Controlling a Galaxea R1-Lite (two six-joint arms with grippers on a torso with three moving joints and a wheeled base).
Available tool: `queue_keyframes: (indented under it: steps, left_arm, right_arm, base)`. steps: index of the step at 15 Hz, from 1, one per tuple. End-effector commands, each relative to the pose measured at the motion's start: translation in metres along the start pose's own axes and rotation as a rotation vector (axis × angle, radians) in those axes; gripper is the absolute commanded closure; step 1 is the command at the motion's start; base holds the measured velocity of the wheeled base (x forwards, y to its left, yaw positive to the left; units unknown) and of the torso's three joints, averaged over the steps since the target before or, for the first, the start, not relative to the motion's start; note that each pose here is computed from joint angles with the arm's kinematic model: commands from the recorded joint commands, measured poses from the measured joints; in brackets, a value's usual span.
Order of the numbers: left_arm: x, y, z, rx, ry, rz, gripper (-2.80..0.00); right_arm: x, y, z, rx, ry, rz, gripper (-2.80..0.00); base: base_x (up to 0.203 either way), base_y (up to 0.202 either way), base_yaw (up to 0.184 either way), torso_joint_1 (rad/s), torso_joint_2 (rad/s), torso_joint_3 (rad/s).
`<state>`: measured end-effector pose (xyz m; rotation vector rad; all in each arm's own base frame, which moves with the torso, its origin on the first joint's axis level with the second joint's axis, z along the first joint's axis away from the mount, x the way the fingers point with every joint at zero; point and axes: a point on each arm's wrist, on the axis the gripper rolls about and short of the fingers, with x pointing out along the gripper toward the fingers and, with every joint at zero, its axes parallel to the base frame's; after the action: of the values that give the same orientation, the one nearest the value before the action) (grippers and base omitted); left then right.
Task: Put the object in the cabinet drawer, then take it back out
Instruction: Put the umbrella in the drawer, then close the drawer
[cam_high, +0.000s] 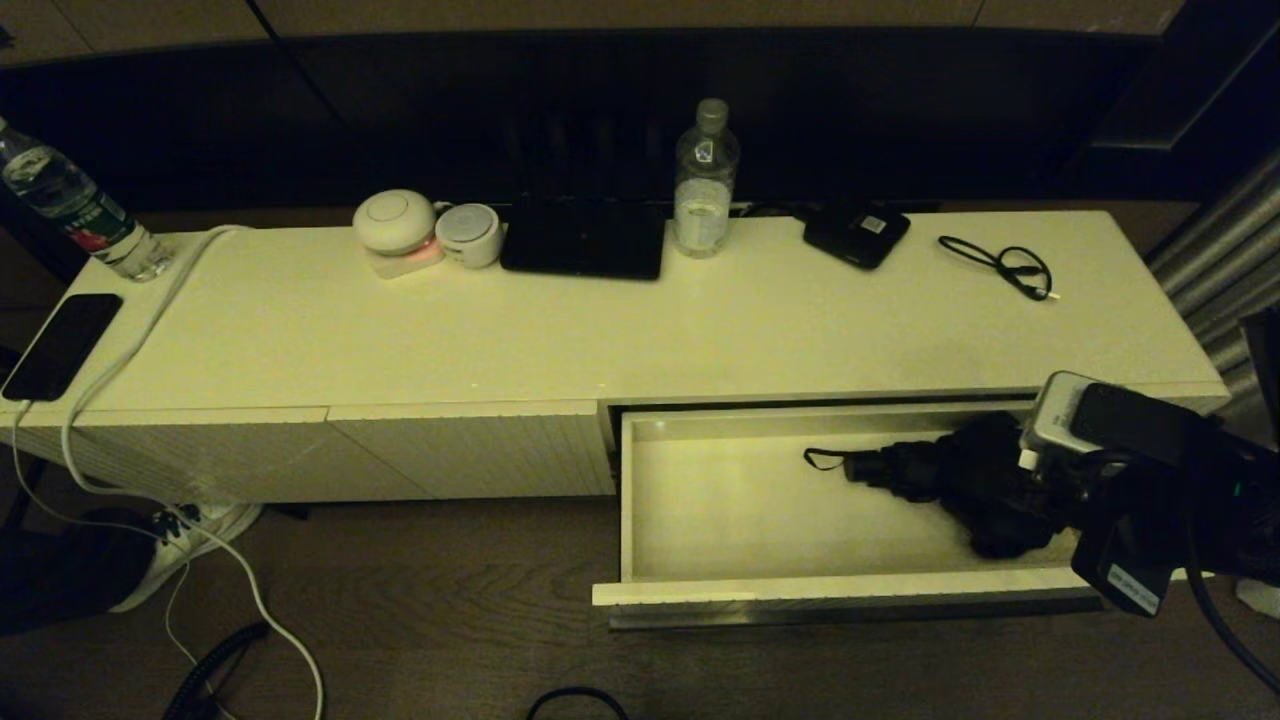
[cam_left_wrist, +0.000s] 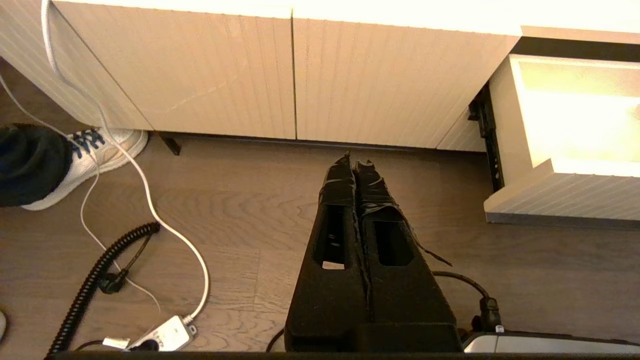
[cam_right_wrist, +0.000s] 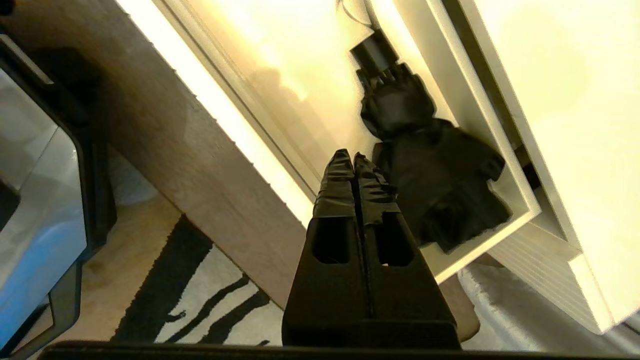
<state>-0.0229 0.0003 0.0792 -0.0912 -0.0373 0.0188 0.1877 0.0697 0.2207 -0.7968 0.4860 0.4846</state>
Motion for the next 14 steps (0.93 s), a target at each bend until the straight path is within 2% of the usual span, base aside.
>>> queue_keyframes:
  steps: [1, 5, 10, 12, 14]
  left_arm:
    - [0.0, 0.0, 0.0, -0.001, -0.002, 0.001, 0.0]
    - [0.0, 0.0, 0.0, -0.001, -0.002, 0.001, 0.0]
    - [0.0, 0.0, 0.0, -0.001, -0.002, 0.001, 0.0]
    - [0.0, 0.0, 0.0, -0.001, -0.002, 0.001, 0.0]
    - [0.0, 0.0, 0.0, -0.001, -0.002, 0.001, 0.0]
  right_arm:
    - [0.014, -0.002, -0.002, 0.005, 0.034, 0.01, 0.0]
    - [0.01, -0.009, -0.002, 0.062, 0.007, -0.042, 0.0]
    - [-0.006, 0.012, -0.02, 0.029, 0.004, 0.005, 0.0]
    - [-0.013, 0.026, -0.034, -0.01, -0.01, 0.064, 0.0]
    - [-0.015, 0.041, -0.052, -0.084, 0.014, 0.106, 0.0]
  base:
    - [0.0, 0.0, 0.0, 0.0, 0.0, 0.0]
    - [0.0, 0.0, 0.0, 0.0, 0.0, 0.0]
    - [0.0, 0.0, 0.0, 0.0, 0.0, 0.0]
    - [0.0, 0.0, 0.0, 0.0, 0.0, 0.0]
    - [0.0, 0.0, 0.0, 0.0, 0.0, 0.0]
